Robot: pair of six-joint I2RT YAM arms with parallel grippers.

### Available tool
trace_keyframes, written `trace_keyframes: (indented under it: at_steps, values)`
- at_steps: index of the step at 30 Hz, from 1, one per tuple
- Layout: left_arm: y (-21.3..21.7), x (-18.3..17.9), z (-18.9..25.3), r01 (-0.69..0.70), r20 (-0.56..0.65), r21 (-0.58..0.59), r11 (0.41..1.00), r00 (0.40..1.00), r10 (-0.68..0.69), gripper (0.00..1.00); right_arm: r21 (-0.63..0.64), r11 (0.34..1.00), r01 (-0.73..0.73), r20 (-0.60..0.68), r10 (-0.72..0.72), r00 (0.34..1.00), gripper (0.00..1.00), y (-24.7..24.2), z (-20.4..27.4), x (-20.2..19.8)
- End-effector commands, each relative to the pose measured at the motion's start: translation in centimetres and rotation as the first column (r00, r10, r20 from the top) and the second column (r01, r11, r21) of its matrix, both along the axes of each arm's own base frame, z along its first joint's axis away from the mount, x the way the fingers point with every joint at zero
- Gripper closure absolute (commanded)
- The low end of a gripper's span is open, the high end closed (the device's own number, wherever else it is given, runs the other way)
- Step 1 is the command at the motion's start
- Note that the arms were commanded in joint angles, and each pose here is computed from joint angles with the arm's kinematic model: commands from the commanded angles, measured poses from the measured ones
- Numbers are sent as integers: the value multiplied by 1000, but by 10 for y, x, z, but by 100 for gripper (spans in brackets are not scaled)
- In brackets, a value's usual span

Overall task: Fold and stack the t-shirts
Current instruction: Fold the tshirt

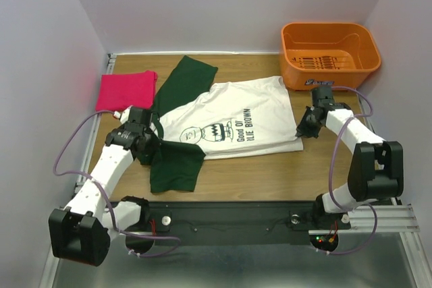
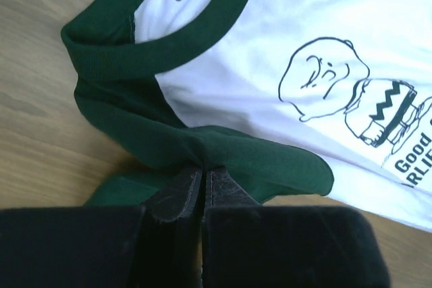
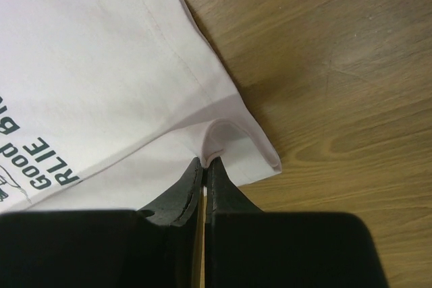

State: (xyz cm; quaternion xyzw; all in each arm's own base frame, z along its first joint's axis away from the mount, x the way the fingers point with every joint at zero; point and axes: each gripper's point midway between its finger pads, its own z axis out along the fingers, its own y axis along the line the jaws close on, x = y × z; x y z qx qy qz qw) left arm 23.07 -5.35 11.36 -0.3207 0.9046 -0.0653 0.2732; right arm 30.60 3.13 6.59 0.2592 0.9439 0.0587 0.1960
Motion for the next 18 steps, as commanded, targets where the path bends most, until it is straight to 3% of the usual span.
trace_keyframes:
  at_steps: [1, 18]
  values:
    - [5, 15, -9, 24, 24, 30, 999, 999, -25, 100, -8, 1000, -11, 68, 11, 998, 99, -2, 11, 24]
    - [12, 37, -31, 56, -7, 61, 997, 998, -55, 100, -12, 1000, 1, 42, 0, 999, 99, -3, -9, 36]
